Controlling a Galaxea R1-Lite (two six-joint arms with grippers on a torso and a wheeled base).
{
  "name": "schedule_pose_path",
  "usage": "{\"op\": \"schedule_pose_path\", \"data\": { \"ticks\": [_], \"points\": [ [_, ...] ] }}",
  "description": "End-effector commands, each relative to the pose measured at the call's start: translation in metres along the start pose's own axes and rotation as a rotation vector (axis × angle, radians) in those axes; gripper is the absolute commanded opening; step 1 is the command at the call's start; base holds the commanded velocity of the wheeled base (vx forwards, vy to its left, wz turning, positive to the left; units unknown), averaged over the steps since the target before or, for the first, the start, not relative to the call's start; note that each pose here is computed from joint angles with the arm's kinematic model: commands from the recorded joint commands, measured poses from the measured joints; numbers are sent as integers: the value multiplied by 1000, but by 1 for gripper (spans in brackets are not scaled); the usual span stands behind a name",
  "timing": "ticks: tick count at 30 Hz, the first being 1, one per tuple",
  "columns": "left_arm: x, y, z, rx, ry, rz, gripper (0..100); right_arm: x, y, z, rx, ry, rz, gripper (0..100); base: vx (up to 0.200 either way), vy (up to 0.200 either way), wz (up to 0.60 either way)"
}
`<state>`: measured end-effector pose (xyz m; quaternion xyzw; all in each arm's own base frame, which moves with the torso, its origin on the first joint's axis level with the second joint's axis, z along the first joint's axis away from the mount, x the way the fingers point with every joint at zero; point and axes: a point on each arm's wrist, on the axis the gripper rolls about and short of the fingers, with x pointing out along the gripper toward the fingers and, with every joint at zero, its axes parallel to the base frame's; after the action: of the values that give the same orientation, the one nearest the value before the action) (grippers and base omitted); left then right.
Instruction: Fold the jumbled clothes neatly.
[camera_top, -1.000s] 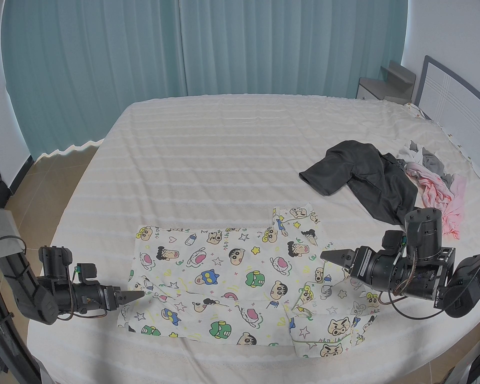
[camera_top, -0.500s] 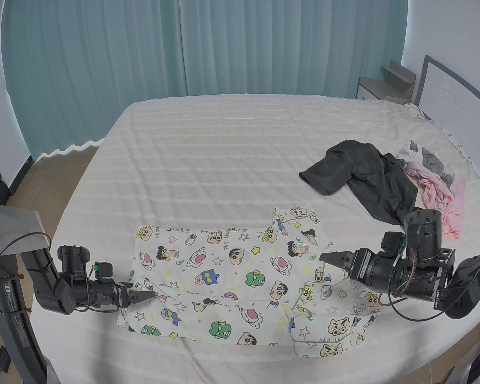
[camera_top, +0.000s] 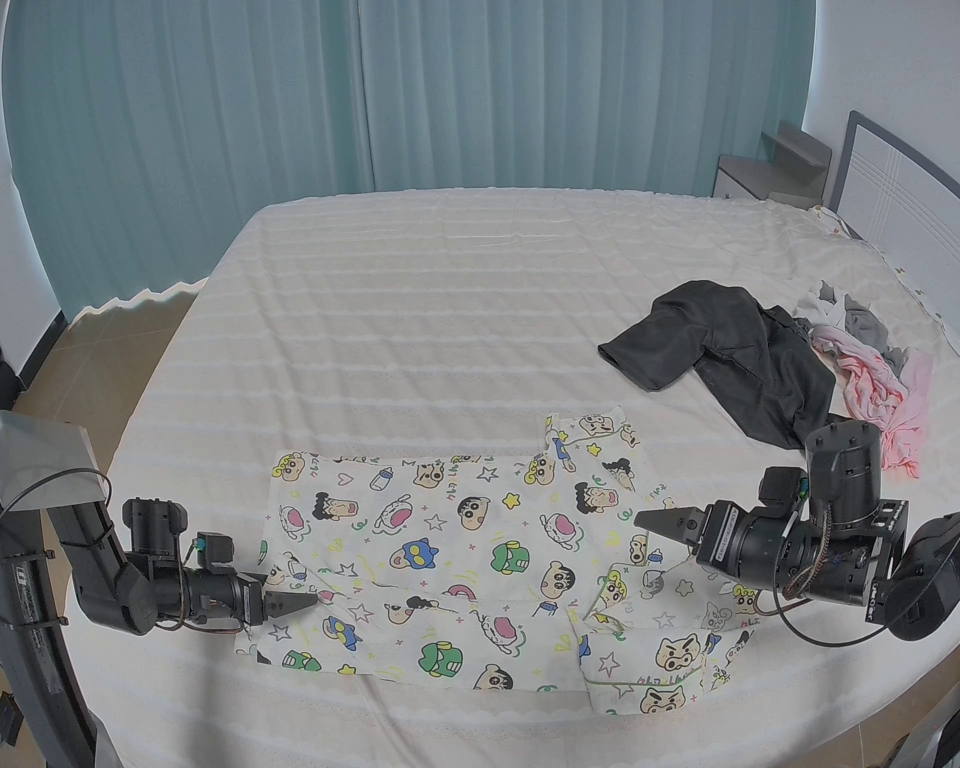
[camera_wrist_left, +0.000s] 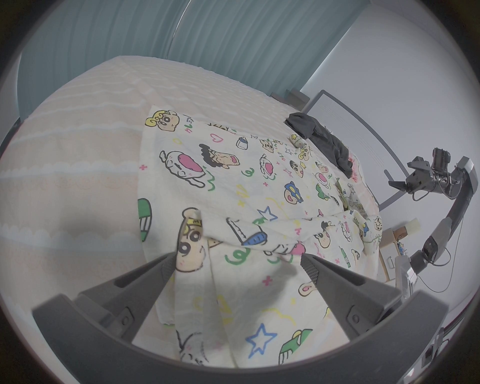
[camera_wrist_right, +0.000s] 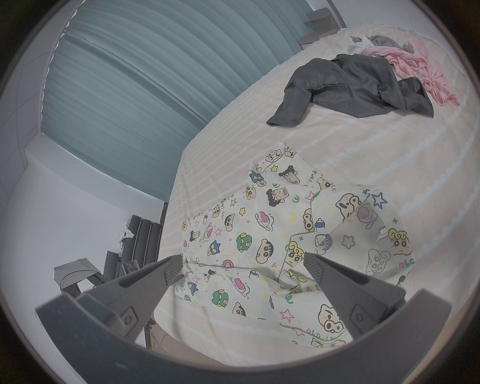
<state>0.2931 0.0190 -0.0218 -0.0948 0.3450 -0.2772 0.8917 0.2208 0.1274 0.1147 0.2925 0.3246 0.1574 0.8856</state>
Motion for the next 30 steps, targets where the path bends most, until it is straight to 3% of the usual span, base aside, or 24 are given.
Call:
{"op": "schedule_pose_path", "data": {
  "ticks": [1,7,8,19,30],
  "points": [
    [-3,-3,-5,2,12,-20,100,1,-1,-2,0,7,-6,100,0,0,0],
    [-6,-5,-11,-12,21,-57,100,1,-2,-2,0,10,-6,100,0,0,0],
    [-5,-4,-11,-15,23,-58,0,2,-2,-2,0,11,-7,100,0,0,0],
    [-18,6,-14,-55,4,-31,0,3,-2,-3,0,14,-8,100,0,0,0],
    [-37,-10,-12,-87,30,-33,0,3,-3,-3,0,18,-13,100,0,0,0]
  ]
}}
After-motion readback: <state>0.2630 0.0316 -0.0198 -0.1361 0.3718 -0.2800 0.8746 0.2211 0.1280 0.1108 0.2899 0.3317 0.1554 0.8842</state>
